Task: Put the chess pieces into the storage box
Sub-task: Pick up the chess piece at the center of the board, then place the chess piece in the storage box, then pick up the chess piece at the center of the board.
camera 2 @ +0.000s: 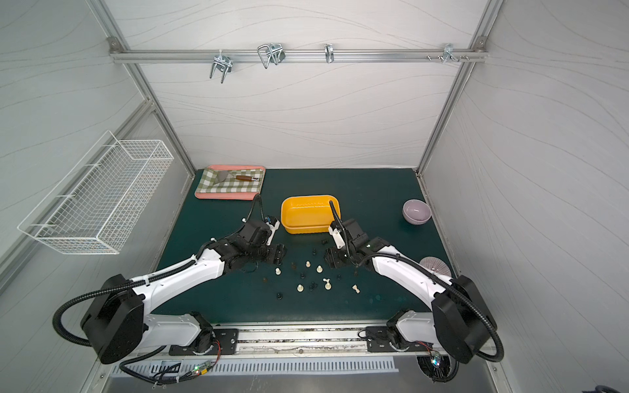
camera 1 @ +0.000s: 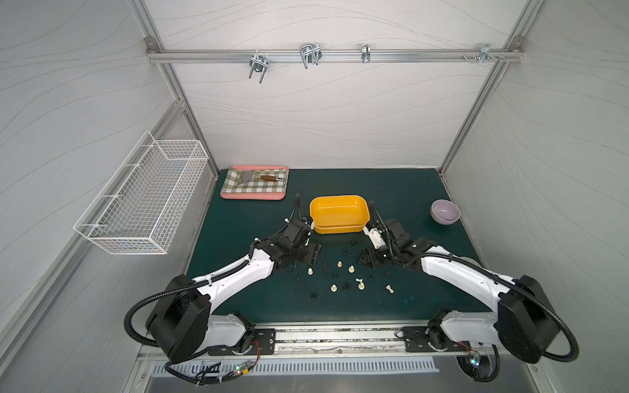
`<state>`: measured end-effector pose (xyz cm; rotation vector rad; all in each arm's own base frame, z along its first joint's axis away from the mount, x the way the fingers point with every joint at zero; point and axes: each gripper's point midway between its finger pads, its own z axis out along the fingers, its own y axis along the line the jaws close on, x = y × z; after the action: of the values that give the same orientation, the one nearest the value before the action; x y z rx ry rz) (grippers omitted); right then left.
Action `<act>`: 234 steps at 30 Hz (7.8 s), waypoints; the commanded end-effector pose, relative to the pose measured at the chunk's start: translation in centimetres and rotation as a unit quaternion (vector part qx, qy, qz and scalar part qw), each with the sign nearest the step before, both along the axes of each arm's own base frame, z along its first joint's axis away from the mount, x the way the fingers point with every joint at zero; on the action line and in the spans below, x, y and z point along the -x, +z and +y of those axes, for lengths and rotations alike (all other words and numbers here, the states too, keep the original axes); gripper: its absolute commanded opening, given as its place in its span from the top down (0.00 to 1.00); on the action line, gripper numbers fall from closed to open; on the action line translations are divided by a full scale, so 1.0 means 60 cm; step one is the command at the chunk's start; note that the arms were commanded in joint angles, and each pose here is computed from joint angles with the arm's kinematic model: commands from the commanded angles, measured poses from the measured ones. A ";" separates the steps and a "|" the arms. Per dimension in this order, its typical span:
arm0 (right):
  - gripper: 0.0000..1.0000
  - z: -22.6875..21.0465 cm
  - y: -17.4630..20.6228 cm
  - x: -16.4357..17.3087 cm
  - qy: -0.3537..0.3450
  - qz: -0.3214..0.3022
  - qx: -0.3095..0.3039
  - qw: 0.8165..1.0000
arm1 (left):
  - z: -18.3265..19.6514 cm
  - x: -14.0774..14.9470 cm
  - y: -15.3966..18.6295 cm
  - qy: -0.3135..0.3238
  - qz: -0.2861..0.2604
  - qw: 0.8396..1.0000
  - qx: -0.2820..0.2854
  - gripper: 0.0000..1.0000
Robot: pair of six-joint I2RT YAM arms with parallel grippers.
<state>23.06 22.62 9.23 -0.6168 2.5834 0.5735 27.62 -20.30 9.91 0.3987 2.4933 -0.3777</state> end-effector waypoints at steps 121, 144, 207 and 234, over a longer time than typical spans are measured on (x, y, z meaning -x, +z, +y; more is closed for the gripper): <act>0.92 0.030 0.155 -0.232 0.004 -0.065 0.025 0.998 | -0.031 -0.011 0.001 0.023 0.012 0.999 0.043 0.21; 0.92 0.067 0.107 -0.306 0.012 -0.043 0.014 0.999 | -0.056 -0.023 0.015 -0.002 0.015 0.999 0.050 0.20; 0.45 -0.006 0.202 -0.143 -0.011 -0.064 -0.059 0.996 | -0.055 0.037 -0.006 -0.066 0.026 0.997 0.011 0.28; 0.43 -0.099 0.116 -0.004 -0.081 -0.009 -0.033 0.996 | -0.129 0.045 -0.039 -0.128 0.054 0.990 0.010 0.65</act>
<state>24.02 17.18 16.52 -0.3964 2.5286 0.6138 23.95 -26.02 5.95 0.6907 2.6138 -0.4799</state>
